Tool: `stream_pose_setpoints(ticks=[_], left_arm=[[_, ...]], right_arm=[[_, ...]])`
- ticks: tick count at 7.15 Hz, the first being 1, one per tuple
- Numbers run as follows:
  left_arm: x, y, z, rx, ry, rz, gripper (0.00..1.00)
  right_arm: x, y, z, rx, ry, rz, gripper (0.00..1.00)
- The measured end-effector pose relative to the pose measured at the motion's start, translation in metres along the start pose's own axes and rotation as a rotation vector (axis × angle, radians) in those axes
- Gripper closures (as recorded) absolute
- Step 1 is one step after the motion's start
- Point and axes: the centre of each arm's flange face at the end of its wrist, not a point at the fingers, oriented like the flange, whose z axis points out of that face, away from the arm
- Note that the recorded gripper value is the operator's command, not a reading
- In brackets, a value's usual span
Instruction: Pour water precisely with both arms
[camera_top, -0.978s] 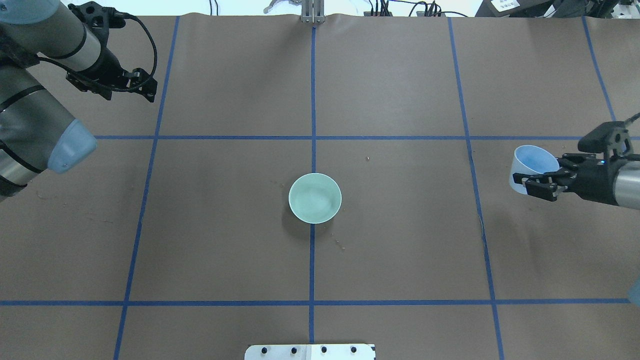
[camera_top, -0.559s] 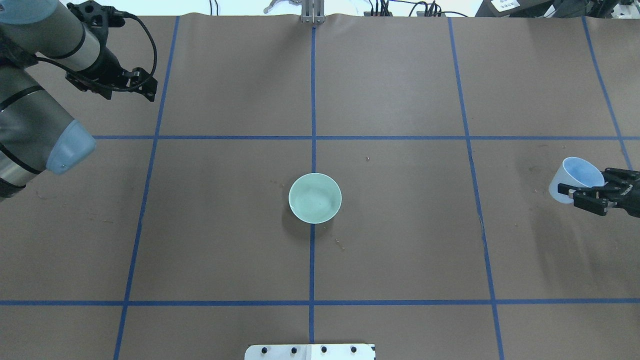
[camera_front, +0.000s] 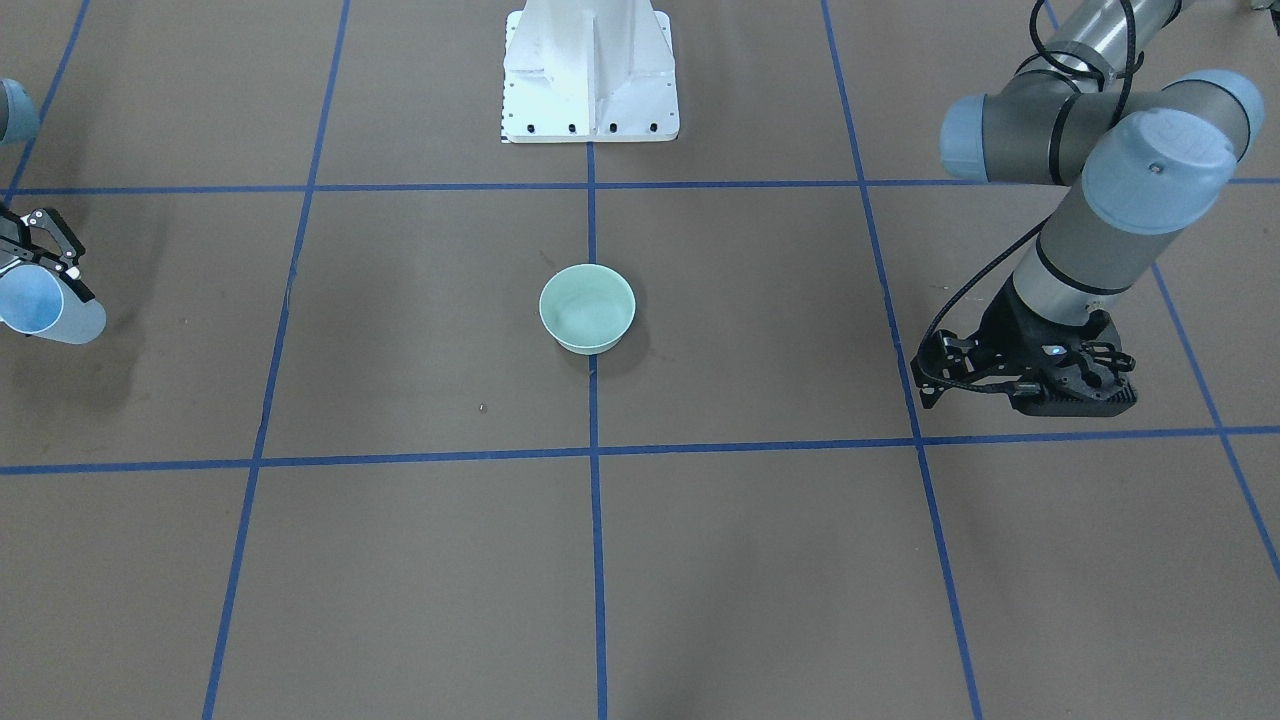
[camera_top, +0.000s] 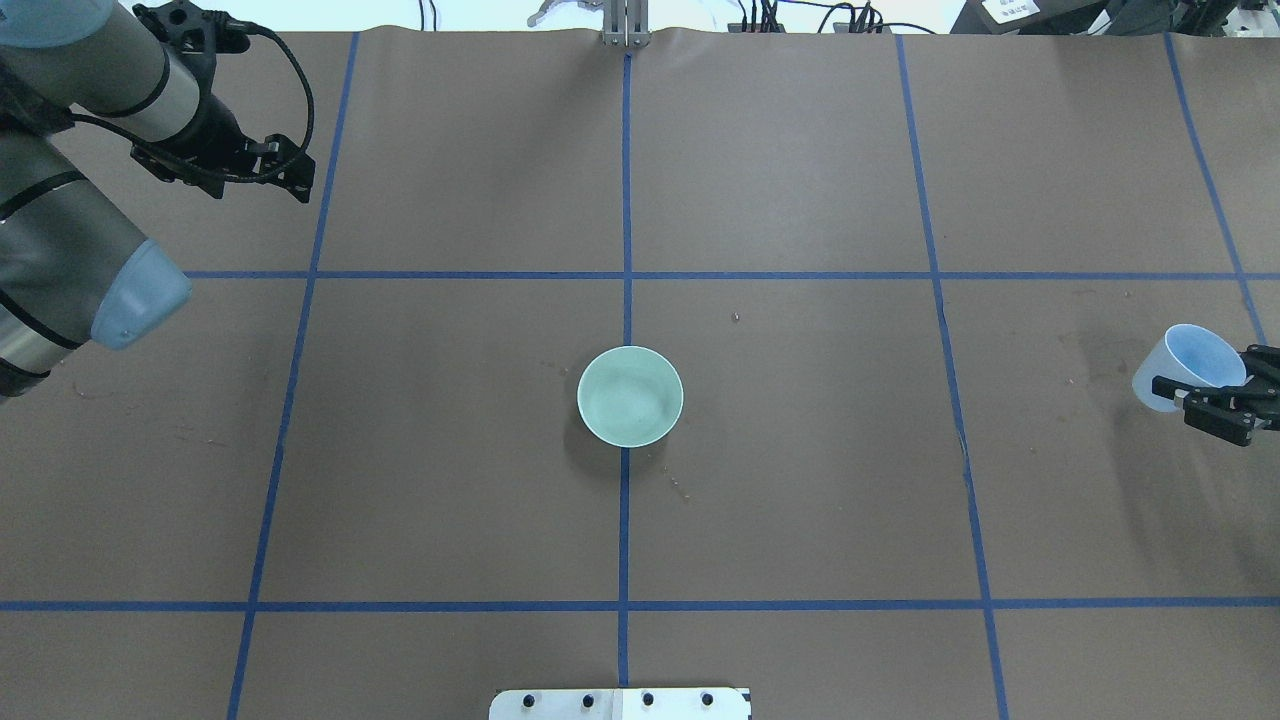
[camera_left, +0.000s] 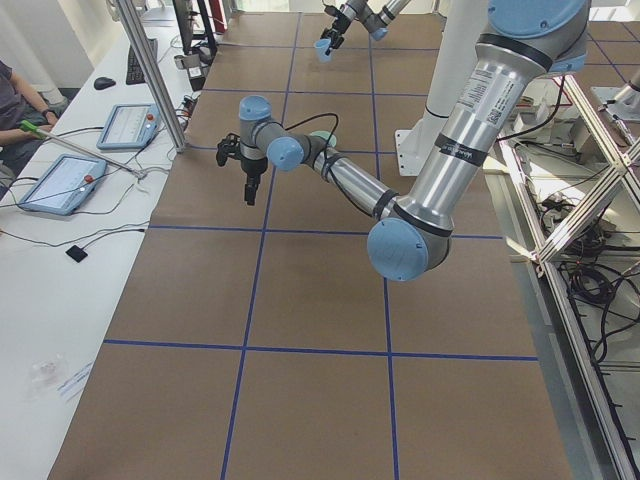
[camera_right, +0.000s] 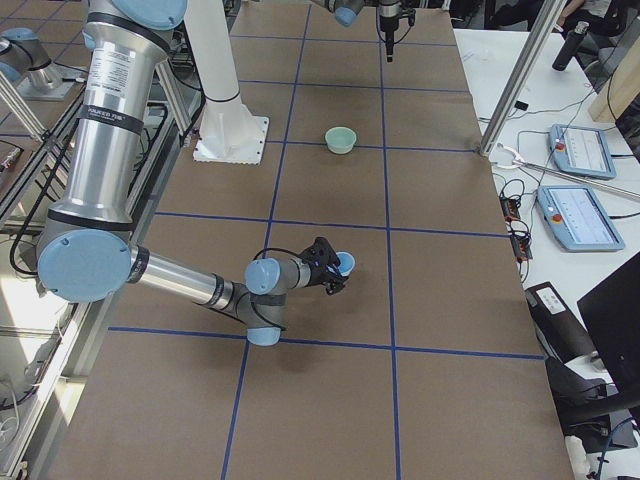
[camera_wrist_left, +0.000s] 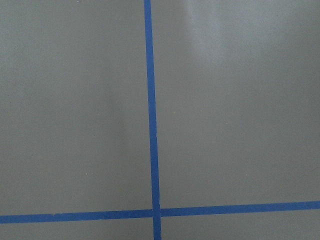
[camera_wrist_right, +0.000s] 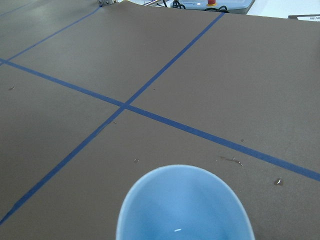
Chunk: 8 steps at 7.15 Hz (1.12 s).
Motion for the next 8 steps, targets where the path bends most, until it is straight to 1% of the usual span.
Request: stream_pose_setpoints(ticks=[2,4,6,7,8], left_arm=[[0.001,0.000,0.000,0.000,0.001,0.001,0.01],[0.002,0.000,0.000,-0.002,0.001,0.001,0.01],[0.002,0.000,0.000,-0.003,0.000,0.000,0.01],[0.001,0.000,0.000,-0.003,-0.001,0.000,0.01],[0.001,0.000,0.000,-0.003,-0.001,0.000,0.01]], right_arm=[[-0.003,-0.011,0.020,0.041,-0.016,-0.040,1.00],[-0.007,-0.019,0.040,0.065,-0.018,-0.080,1.00],[-0.014,-0.022,0.055,0.068,-0.031,-0.103,0.98],[-0.017,-0.019,0.060,0.060,-0.037,-0.107,0.98],[-0.018,-0.017,0.063,0.051,-0.039,-0.110,0.93]])
